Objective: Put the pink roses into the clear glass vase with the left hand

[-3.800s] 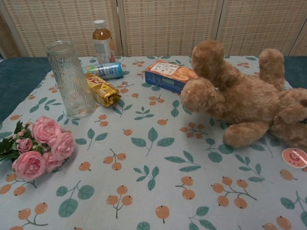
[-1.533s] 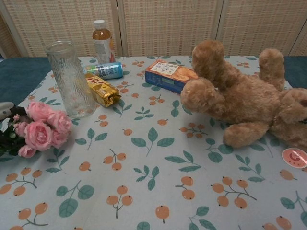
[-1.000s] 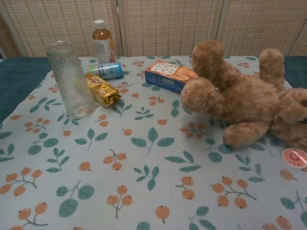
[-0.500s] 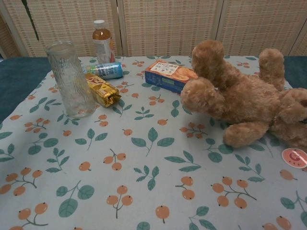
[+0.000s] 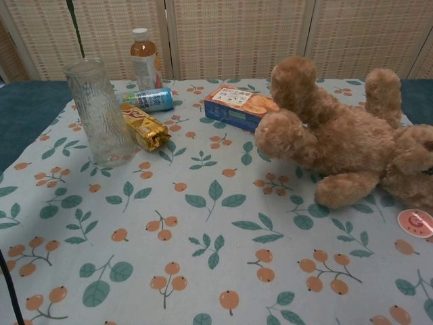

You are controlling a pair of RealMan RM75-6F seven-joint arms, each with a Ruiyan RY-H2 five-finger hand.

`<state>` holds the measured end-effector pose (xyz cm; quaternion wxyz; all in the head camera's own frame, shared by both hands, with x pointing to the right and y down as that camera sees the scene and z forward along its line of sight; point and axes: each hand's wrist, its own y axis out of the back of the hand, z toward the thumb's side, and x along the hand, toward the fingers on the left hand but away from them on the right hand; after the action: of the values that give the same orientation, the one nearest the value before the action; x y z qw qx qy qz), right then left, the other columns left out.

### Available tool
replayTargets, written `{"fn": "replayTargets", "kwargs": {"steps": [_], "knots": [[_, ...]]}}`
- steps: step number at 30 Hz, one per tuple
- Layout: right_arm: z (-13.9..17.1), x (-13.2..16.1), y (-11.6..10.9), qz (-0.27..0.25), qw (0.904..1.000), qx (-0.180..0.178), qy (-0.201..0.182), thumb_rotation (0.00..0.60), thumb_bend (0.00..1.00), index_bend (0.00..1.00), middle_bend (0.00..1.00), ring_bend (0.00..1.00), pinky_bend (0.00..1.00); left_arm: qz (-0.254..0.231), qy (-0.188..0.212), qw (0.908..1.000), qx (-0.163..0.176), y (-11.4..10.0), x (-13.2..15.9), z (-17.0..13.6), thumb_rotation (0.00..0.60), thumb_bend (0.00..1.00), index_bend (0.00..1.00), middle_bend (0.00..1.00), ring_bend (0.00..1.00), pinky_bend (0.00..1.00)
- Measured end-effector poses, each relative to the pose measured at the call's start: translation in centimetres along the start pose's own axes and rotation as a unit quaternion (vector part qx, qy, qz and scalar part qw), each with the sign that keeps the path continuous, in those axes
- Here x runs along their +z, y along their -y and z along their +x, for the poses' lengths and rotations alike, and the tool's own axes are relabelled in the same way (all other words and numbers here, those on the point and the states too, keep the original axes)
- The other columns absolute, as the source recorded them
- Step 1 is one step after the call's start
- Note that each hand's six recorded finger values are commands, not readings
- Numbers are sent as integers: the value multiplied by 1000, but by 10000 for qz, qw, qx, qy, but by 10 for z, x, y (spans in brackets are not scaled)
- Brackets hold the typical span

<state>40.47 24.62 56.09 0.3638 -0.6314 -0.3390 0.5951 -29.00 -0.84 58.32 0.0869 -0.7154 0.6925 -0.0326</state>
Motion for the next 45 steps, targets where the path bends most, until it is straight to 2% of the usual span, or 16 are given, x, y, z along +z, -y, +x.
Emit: {"fn": "replayTargets", "kwargs": {"steps": [7,10,14,18,21,24,33,36,38,43,45], "knots": [[1,0,-1,-22,10000,-21,-23,600,173,0,0,0,0,-49,-146,9999,-19,4,-13,-13,600,418,465,470,488,278],[2,1,-1,-21,10000,-15,-46,600,173,0,0,0,0,47,-255,9996,-124,5,-20,-21,600,414,400,423,384,221],[2,3,1,-16,10000,24,-86,600,173,0,0,0,0,313,-431,9978,-386,10,-34,-39,600,422,257,284,167,140],[2,4,1,-21,9999,29,-112,600,173,0,0,0,0,663,-553,9936,-735,14,-48,-61,600,431,95,153,43,81],[4,4,-1,-8,9999,4,-127,600,175,0,0,0,0,1076,-558,9878,-976,14,-56,-76,600,413,9,37,0,39],[5,5,-1,0,9999,-3,-160,600,177,0,0,0,0,1516,-530,9808,-1108,8,-59,-85,600,404,0,0,0,34],[9,8,-4,-86,9997,7,-246,600,177,0,0,0,0,2553,-700,9554,-1310,-22,-58,-101,600,342,0,0,0,31],[10,8,-5,-97,9997,-8,-244,600,176,0,0,0,0,3091,-815,9388,-1284,-40,-60,-105,600,339,0,0,0,35],[10,8,-5,-94,9997,-9,-242,600,176,0,0,0,0,3465,-917,9243,-1311,-57,-60,-111,600,339,0,0,0,37],[10,8,-4,-89,9996,-8,-250,600,177,0,0,0,0,3895,-1107,9029,-1442,-80,-59,-126,600,337,0,0,0,34],[10,9,-4,-69,9996,0,-260,600,177,0,0,0,0,4136,-1154,8901,-1526,-88,-59,-134,600,334,0,0,0,39]]}}
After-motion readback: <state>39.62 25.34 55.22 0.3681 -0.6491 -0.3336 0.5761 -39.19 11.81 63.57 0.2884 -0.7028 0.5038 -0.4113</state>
